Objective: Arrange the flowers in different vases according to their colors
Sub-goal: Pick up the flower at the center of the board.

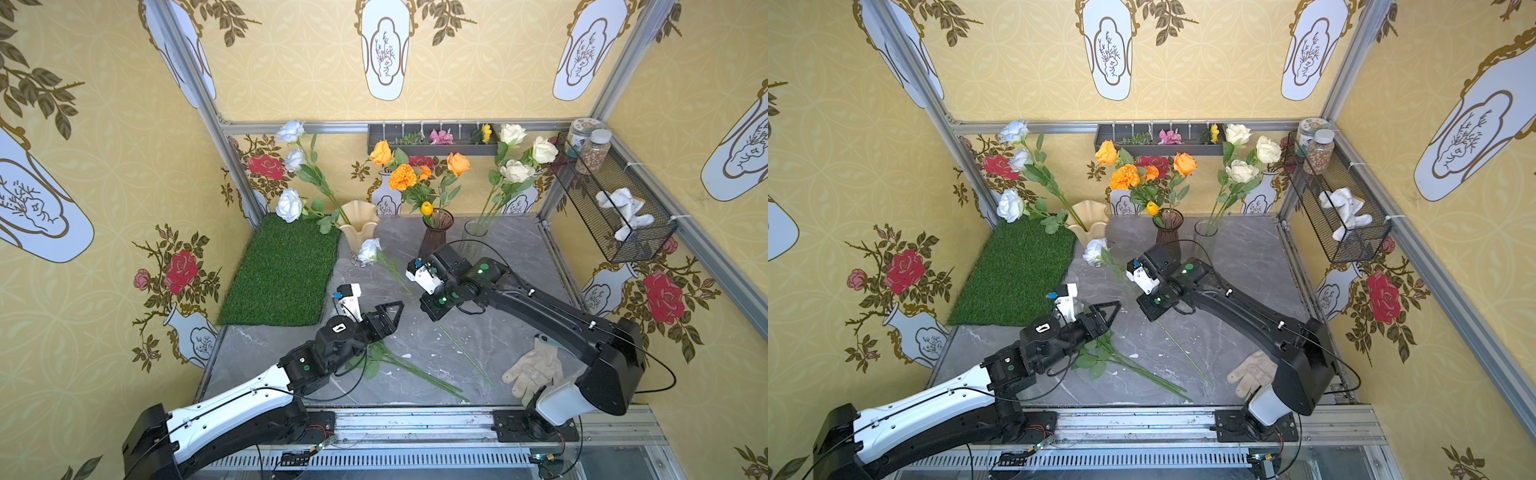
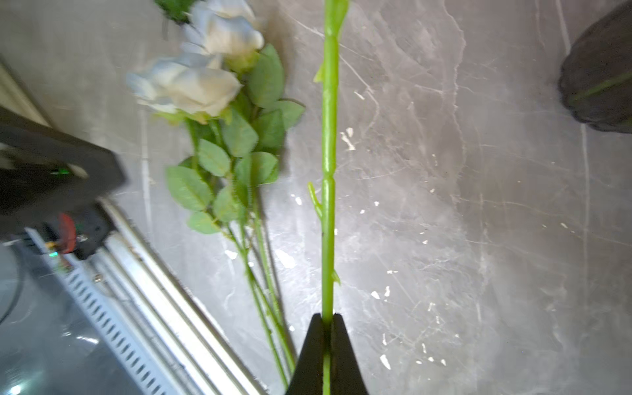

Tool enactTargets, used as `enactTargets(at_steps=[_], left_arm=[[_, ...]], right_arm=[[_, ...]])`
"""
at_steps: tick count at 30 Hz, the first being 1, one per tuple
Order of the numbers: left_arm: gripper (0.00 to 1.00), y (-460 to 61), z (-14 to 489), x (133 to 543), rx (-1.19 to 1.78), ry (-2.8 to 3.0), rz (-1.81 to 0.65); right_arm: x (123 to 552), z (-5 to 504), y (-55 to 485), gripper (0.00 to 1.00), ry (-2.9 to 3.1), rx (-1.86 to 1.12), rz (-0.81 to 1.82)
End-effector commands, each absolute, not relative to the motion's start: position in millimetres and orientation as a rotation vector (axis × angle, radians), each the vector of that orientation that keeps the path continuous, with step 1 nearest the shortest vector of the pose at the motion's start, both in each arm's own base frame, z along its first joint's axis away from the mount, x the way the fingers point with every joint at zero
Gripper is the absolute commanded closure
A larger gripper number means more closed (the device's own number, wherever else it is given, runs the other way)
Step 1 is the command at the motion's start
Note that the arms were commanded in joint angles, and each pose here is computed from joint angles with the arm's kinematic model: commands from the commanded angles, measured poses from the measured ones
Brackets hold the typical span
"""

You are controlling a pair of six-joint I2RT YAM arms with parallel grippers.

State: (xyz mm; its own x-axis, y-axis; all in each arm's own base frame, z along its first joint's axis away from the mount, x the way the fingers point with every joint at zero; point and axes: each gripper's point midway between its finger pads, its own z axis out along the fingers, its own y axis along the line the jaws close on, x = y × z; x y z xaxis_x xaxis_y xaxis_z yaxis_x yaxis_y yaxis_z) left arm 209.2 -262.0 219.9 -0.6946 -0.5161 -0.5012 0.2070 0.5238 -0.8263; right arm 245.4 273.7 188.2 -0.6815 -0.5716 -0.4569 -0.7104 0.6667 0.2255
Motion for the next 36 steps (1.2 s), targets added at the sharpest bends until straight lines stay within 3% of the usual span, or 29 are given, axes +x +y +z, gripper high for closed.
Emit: enactTargets(at_steps=[1,7,17,30,33,36], left_arm=[[0.06,-274,227,212,-0.216,1.987,-1.15],[0.16,-295,238,221,-0.221,1.993,-1.159],[0.45,-308,257,230,-0.204,1.965,-1.161],[0.58,-326,264,226,-0.164,1.957,-1.253],[0.64,-327,259,226,-0.173,1.966,-1.256],[0.75,-326,259,226,-0.178,1.962,-1.26]], right_arm=[[226,211,278,1.0,2.525,-0.985,0.81],[215,239,277,1.0,2.453,-0.964,0.915],[208,266,275,1.0,2.383,-0.943,0.961],[204,273,276,1.0,2.353,-0.913,1.013],[204,274,276,1.0,2.343,-0.911,1.013],[203,274,275,1.0,2.342,-0.909,1.015]])
